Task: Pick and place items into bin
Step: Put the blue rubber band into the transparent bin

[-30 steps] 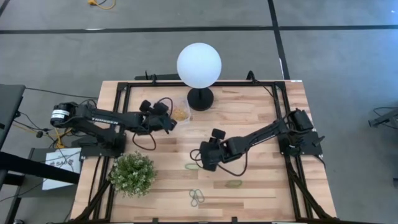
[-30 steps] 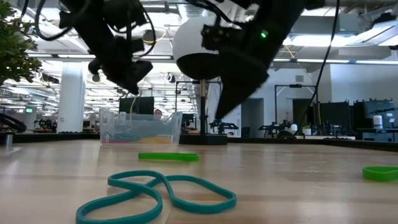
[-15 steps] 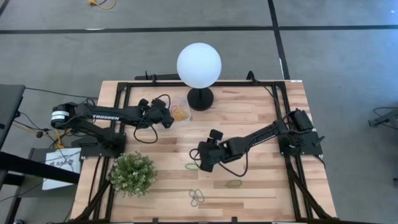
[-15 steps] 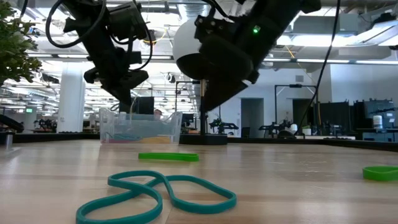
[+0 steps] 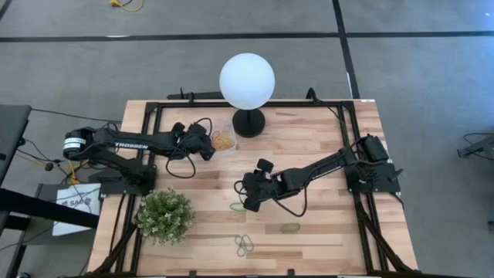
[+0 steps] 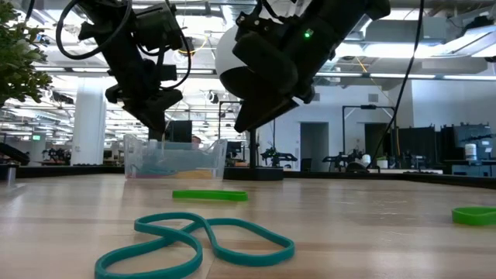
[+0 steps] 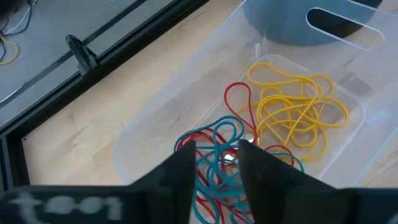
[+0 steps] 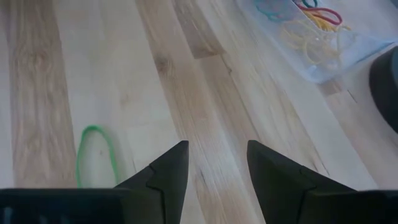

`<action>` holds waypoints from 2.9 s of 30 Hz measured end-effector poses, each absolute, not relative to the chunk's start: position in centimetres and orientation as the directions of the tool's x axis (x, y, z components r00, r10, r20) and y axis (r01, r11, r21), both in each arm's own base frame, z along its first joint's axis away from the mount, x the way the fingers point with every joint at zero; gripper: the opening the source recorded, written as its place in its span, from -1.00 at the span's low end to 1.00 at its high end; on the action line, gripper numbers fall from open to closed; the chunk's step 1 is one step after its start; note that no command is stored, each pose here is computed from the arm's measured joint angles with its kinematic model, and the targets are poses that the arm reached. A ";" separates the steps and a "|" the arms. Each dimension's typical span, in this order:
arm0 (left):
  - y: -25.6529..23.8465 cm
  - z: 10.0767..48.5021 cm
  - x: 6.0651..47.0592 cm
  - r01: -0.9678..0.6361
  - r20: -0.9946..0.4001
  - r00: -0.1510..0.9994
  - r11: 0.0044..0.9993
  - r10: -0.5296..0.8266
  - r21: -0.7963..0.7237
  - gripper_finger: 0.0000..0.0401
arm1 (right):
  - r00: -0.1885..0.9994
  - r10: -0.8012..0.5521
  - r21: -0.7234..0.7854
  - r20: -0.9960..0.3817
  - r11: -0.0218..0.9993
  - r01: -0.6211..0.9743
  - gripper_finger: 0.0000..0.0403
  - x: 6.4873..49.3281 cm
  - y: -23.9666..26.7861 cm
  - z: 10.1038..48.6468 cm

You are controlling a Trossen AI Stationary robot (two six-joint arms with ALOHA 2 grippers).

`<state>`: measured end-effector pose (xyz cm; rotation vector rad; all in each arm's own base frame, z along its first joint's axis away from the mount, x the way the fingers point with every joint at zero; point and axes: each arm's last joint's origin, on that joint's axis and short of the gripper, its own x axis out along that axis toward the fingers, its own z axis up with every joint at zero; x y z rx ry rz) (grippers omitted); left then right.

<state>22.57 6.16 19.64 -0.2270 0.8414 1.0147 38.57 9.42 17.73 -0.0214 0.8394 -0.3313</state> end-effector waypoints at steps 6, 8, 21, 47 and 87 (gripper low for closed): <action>6.0 19.7 22.8 -0.814 -0.703 0.275 0.548 0.656 0.192 -0.22 | 0.633 -0.295 -0.137 -0.716 0.948 0.287 -0.22 38.8 9.3 17.8; 6.0 19.8 23.0 -0.809 -0.695 0.294 0.558 0.657 0.186 -0.19 | 0.634 -0.296 -0.136 -0.715 0.948 0.289 -0.23 38.8 9.2 17.9; 6.0 20.0 23.3 -0.808 -0.683 0.326 0.567 0.654 0.158 -0.18 | 0.675 -0.289 -0.102 -0.679 0.948 0.303 -0.23 39.3 9.1 18.2; 5.9 19.9 23.3 -0.785 -0.705 0.338 0.600 0.623 0.155 -0.18 | 0.742 -0.271 -0.044 -0.613 0.950 0.311 -0.23 40.0 9.3 18.9; -1.2 22.5 27.2 -0.119 -0.530 0.846 0.989 0.052 -0.093 -0.18 | 0.768 -0.268 -0.024 -0.581 0.949 0.313 -0.24 40.3 9.1 19.3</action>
